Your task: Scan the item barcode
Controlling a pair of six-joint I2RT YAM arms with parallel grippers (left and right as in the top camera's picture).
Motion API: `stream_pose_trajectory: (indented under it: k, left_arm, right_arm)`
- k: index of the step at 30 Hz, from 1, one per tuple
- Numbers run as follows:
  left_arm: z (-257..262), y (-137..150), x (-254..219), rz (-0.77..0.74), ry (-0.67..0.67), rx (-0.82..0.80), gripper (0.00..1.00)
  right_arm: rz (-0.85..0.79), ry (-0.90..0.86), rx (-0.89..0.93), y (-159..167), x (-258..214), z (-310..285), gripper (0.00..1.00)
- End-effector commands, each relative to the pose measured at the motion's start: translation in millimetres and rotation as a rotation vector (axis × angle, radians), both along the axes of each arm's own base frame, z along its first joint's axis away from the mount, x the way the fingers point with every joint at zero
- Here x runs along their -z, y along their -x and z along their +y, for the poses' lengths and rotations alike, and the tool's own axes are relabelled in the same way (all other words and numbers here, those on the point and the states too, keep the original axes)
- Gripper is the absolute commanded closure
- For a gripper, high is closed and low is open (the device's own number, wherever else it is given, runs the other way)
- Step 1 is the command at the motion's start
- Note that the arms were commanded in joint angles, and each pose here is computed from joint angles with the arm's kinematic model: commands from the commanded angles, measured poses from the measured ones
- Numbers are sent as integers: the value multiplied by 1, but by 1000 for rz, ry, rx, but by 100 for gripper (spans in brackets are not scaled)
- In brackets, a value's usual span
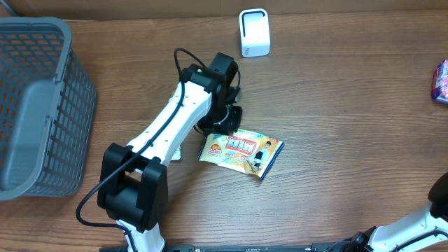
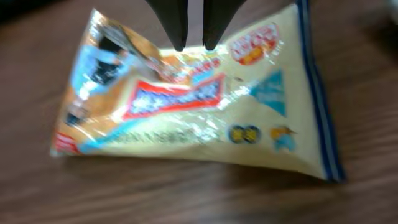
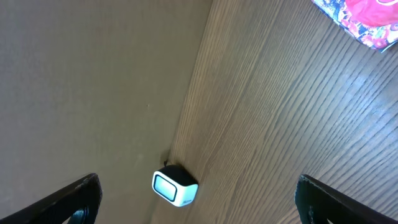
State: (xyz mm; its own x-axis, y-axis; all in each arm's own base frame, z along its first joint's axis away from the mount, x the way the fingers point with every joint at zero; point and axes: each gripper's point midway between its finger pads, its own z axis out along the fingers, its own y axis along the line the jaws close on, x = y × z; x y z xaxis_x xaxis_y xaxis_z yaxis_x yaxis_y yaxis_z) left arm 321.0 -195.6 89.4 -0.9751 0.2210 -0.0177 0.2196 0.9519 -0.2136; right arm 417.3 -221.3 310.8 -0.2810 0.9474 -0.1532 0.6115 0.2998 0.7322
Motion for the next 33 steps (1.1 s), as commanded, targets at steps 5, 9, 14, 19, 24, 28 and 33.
stream_pose_trajectory:
  k: [5, 9, 14, 19, 24, 28, 33]
  left_arm:
    - [8, 0, 72, 90, -120, -6, 96]
    - [6, 16, 103, 198, -114, 54, 96]
    - [-1, 16, 113, 218, -78, 51, 96]
    - [-18, -3, 99, 167, -9, 49, 96]
    - [-23, -31, 68, 97, -7, 45, 96]
    - [-25, -34, 13, 129, 13, 33, 96]
    - [-25, 6, -7, 280, -8, 64, 96]
  right_arm:
    - [-5, 0, -3, 0, -1, 1, 0]
    - [-5, 0, -3, 0, -1, 1, 0]
    - [-5, 0, -3, 0, -1, 1, 0]
    - [-5, 0, -3, 0, -1, 1, 0]
    - [-5, 0, -3, 0, -1, 1, 0]
    - [-5, 0, -3, 0, -1, 1, 0]
    - [-5, 0, -3, 0, -1, 1, 0]
